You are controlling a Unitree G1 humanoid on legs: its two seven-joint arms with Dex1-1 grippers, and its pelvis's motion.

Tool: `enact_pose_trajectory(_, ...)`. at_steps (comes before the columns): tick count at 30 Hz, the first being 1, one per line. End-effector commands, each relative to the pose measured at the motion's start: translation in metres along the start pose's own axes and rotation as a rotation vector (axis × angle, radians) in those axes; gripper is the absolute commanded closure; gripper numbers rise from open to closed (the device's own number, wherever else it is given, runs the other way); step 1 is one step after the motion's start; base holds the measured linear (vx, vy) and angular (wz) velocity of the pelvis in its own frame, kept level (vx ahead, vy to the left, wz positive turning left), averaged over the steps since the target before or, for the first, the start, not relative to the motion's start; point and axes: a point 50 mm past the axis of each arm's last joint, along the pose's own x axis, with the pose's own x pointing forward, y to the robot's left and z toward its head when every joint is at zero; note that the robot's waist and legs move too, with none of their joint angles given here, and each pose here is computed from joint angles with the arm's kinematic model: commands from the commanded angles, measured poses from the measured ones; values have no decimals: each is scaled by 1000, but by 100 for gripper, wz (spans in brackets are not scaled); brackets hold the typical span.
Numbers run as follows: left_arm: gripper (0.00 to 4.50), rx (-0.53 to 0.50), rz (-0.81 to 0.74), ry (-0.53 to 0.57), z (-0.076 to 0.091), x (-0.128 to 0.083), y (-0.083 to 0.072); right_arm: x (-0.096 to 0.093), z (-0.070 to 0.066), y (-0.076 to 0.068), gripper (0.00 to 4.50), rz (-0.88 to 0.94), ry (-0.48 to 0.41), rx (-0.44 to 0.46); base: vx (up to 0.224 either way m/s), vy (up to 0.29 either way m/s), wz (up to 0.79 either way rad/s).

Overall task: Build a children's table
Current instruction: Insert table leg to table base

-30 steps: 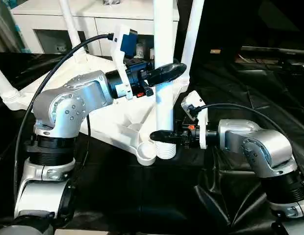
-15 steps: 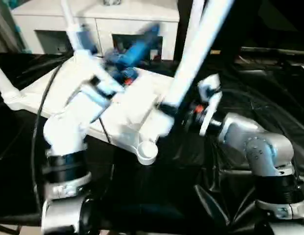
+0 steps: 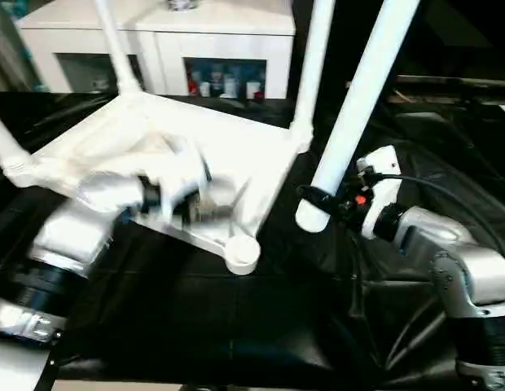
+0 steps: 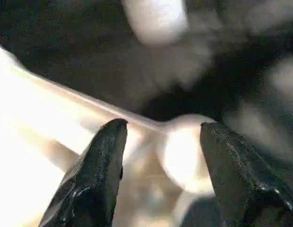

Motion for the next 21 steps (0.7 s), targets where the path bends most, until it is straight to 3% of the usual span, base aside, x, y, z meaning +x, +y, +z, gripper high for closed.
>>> enact_pose_trajectory(1,195,20,-33,76,-9,0,2,-2,3,2,262,14,-12,-30,0,0,0)
enact_pose_trajectory(7,250,63,-69,220,-28,-5,8,-5,0,7,262,22,4,-52,0,0,0)
enact_pose_trajectory(21,372,91,-63,361,-49,-6,21,-6,-4,10,262,40,21,-66,0,0,0)
